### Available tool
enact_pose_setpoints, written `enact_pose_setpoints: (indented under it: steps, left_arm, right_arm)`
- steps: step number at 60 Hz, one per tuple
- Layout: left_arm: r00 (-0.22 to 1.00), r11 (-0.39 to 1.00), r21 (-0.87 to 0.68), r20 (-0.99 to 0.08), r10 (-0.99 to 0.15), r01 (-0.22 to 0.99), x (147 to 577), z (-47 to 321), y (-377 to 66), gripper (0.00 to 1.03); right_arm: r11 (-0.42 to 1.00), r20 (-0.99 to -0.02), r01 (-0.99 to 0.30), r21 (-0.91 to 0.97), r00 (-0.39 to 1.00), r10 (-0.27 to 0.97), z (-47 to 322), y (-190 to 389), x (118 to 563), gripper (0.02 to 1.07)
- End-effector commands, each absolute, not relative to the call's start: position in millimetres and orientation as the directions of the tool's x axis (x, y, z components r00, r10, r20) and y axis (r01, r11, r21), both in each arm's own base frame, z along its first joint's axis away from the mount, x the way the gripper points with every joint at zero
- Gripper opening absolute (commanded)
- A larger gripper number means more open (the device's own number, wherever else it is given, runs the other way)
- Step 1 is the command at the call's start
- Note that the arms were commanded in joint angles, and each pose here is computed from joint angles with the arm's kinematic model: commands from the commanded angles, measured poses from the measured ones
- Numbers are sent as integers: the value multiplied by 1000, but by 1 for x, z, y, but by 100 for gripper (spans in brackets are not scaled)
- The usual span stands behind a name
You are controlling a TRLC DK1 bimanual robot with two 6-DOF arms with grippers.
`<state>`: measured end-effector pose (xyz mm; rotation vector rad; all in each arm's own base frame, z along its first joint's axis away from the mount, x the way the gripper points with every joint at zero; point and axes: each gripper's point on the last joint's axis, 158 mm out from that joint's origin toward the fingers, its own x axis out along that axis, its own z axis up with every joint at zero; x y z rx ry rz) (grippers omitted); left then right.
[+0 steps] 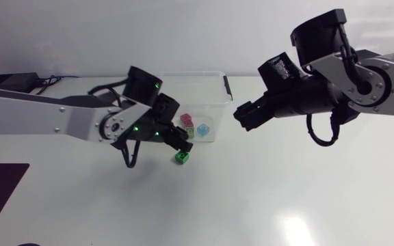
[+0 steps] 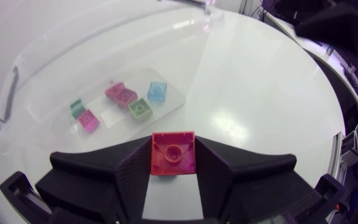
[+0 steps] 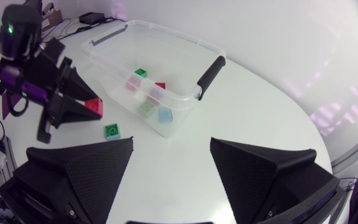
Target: Place the duplo bricks in the container
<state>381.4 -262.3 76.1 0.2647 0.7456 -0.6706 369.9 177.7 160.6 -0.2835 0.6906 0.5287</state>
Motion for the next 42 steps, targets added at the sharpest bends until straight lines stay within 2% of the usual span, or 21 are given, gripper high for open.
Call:
enact_pose_setpoints:
  steps: [1, 9, 19, 28, 42]
  left_arm:
    - [604, 778, -14, -623, -498, 628, 389, 129, -258, 27]
    - [667, 802, -3, -554, -498, 597, 410, 169, -245, 27]
    - [730, 829, 2, -474, -492, 560, 442, 195, -229, 27]
    - [761, 849, -6, -440, -477, 528, 473, 202, -218, 27]
    - [770, 860, -6, -441, -460, 510, 509, 183, -219, 27]
  right_arm:
    - [819, -682, -572, -45, 617, 393, 147, 185, 355, 92]
    - [763, -711, -646, -37, 553, 434, 124, 207, 337, 92]
    - [696, -746, -717, -39, 483, 457, 100, 232, 319, 92]
    - [662, -768, -748, -43, 448, 457, 83, 245, 316, 92]
    - [637, -789, -770, -45, 418, 450, 66, 255, 313, 92]
